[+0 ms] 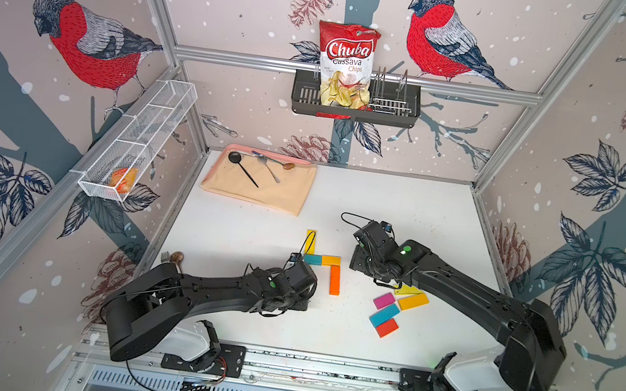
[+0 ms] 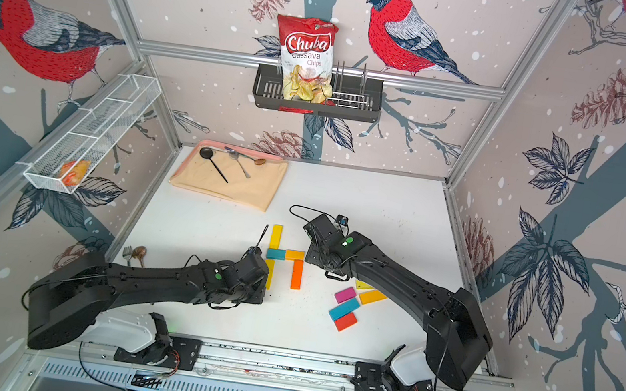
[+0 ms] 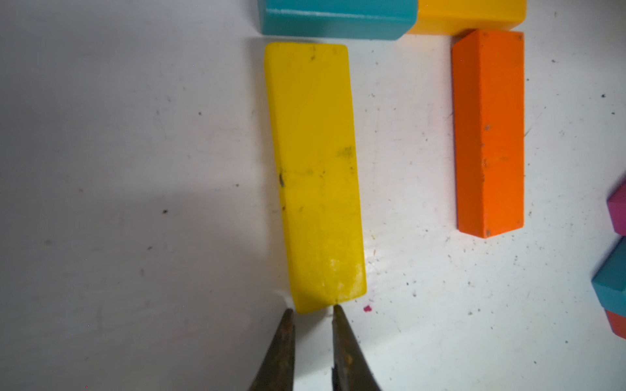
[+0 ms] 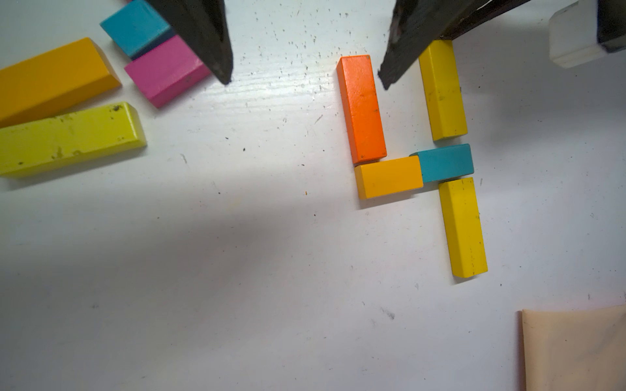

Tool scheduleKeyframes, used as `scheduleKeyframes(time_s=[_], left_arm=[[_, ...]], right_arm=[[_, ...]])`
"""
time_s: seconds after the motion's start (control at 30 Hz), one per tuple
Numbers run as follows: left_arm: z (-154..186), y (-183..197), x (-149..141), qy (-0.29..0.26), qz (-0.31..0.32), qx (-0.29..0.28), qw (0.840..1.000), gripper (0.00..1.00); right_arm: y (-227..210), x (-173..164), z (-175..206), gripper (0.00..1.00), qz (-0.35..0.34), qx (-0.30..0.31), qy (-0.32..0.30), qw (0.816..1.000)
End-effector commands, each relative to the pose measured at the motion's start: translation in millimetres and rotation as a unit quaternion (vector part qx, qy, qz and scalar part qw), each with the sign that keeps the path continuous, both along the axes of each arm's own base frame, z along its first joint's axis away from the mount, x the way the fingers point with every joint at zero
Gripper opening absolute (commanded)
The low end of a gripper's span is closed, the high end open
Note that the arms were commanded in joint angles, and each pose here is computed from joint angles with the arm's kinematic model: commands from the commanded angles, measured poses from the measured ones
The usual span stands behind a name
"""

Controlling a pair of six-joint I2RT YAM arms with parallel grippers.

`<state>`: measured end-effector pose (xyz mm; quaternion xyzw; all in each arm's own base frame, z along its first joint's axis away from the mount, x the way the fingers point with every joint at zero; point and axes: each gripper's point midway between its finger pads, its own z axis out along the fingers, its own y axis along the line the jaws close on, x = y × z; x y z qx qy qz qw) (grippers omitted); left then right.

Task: Assemble the letter h with building blocks
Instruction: Adjust the building block at the center of the board.

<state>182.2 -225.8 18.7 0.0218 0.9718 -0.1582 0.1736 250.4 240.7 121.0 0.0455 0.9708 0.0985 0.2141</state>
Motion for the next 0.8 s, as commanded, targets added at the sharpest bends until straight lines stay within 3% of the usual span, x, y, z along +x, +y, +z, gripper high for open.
scheduleKeyframes(time_s=[0.0,0.77], left_arm=[[-1.7,3.2,2.1,-0.003,0.006,0.005,1.000,0.21],[-3.2,8.0,2.8,-0.003,0.017,0.005,1.000,0.27]], right_arm=[[0.5,0.1,0.1,0.70,-0.001,0.003,-0.001,1.000],[-0.9,-1.9,-1.2,0.70,-0.003,0.004,0.000,1.000]])
